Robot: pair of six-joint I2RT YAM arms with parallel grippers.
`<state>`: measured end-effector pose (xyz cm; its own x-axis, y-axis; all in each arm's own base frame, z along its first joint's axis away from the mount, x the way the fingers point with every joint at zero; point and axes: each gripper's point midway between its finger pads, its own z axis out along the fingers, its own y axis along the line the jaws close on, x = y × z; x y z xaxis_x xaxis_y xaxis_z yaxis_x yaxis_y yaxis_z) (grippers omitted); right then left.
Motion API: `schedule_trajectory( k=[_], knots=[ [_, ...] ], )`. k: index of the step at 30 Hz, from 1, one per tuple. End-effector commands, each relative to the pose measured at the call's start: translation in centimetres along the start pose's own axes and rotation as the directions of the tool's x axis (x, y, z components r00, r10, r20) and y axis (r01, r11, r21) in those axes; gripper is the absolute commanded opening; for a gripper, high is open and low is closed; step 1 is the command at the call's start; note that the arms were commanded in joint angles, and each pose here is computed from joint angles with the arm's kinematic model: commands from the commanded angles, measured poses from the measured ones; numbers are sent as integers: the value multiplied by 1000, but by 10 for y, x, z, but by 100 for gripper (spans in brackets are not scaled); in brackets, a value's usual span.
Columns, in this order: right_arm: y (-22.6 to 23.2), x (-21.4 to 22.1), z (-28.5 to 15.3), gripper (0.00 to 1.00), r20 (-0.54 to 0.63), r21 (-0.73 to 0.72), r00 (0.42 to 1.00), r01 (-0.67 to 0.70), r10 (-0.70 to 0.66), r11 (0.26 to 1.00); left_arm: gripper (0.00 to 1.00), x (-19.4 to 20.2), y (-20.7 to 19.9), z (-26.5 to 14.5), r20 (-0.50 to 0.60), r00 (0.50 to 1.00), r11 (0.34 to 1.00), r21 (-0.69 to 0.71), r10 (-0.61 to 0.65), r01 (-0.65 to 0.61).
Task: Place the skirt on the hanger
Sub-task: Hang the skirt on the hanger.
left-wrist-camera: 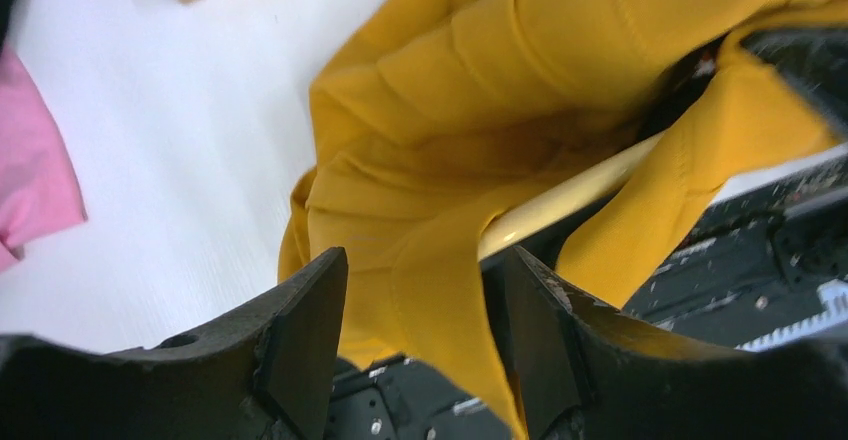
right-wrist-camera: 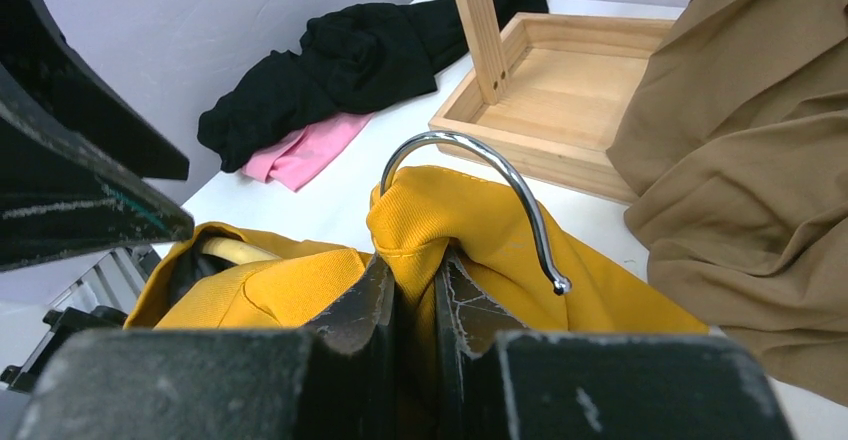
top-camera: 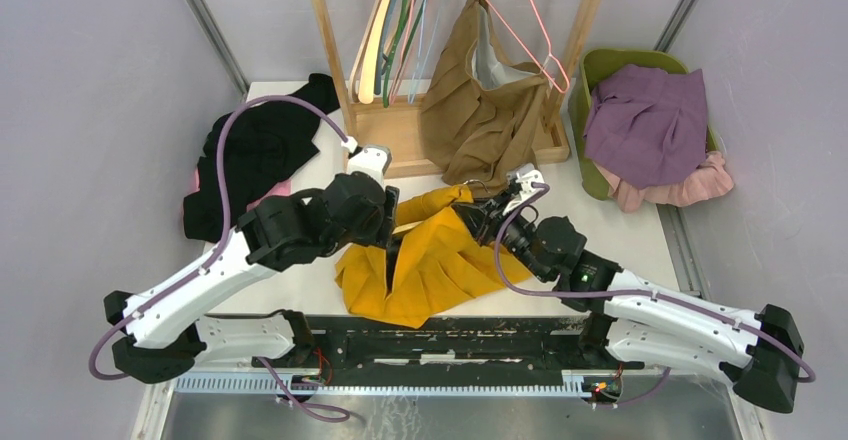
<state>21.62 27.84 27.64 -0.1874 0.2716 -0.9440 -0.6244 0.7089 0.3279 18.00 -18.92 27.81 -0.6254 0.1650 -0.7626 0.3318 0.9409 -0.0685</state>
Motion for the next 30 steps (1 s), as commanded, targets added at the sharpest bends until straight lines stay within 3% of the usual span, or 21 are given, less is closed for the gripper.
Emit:
schedule_trajectory(
  k=[1,11,13,18,30],
  knots=[
    [14,-53,-7,1,178,-64,978,-96,106,993,66,36,0,1,-120,992,999,19,-32,35],
    [5,-42,-13,1,163,-42,981,-101,106,994,63,63,-16,18,-203,979,996,88,7,11],
    [4,-40,-14,1,161,-38,981,-102,107,994,53,66,-18,23,-207,978,996,91,9,10],
    [1,-36,-15,1,152,-30,983,-100,103,995,6,58,-10,27,-192,981,1000,23,14,-9],
    [-19,-24,-28,1,83,57,996,-23,18,998,3,10,0,2,-62,998,1000,-22,-22,21]
  ],
)
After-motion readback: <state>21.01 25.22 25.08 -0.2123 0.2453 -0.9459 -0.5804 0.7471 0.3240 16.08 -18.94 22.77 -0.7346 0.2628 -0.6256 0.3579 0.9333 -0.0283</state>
